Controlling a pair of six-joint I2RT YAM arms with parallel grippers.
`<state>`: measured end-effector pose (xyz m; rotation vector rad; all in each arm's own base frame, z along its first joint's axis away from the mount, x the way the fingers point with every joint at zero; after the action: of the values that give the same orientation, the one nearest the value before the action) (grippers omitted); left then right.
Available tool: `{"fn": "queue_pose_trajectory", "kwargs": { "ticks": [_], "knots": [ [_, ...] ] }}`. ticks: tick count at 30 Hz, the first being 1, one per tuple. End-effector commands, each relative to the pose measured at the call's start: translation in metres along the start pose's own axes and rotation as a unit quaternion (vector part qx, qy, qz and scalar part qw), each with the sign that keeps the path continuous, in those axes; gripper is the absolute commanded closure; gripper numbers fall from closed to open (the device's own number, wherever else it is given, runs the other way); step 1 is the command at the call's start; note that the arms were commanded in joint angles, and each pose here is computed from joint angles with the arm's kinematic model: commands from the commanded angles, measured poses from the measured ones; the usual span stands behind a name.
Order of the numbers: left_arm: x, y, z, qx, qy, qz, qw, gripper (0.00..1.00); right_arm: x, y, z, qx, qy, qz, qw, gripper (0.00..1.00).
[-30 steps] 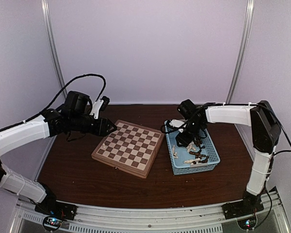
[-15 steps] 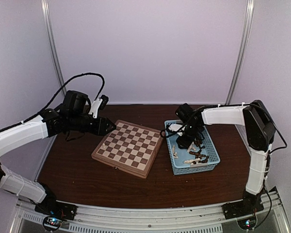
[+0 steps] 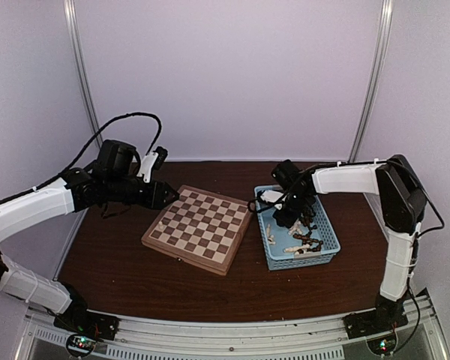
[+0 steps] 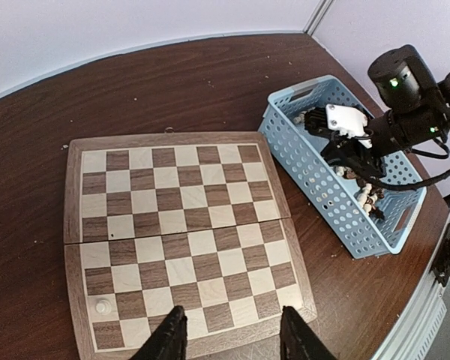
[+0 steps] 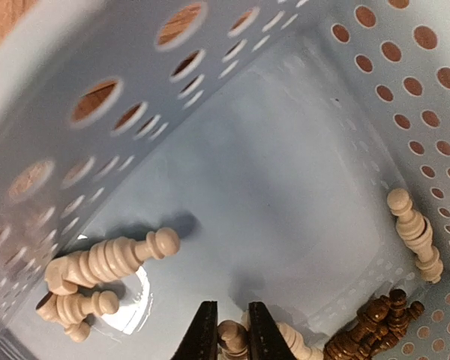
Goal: Set up the chess pieces on the board
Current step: Pick up the chess piece from the storage box.
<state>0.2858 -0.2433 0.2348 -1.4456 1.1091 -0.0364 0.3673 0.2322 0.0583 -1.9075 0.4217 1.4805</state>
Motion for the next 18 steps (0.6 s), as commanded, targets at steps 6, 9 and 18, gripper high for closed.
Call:
{"fn": "queue_pose_trajectory", "kwargs": {
  "ticks": [6,9,18],
  "knots": [
    [0.001,-0.004,-0.002,0.005,0.005,-0.011,1.0,0.58,-0.063,-0.03,-0.004,0.055,-0.039,-0.131,0.989,0.89],
    [0.002,-0.004,-0.003,0.002,0.009,-0.011,1.0,0.58,-0.078,-0.036,-0.002,0.083,-0.078,-0.165,0.98,0.89],
    [0.012,-0.002,-0.015,-0.016,0.057,-0.014,0.998,0.58,-0.136,-0.048,0.003,0.179,-0.244,-0.315,0.899,0.88]
  ]
}}
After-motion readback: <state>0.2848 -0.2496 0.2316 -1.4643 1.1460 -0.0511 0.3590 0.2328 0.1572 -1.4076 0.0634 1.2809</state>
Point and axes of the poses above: each gripper's point midway between its finger pads, its own x axis out along the fingers, its own z axis along the line the jaws close on, y = z × x, the point moved 2 cm from there along -x, back along the fingers, and after that the axes turned 4 degrees about x, right-handed, at the moved point
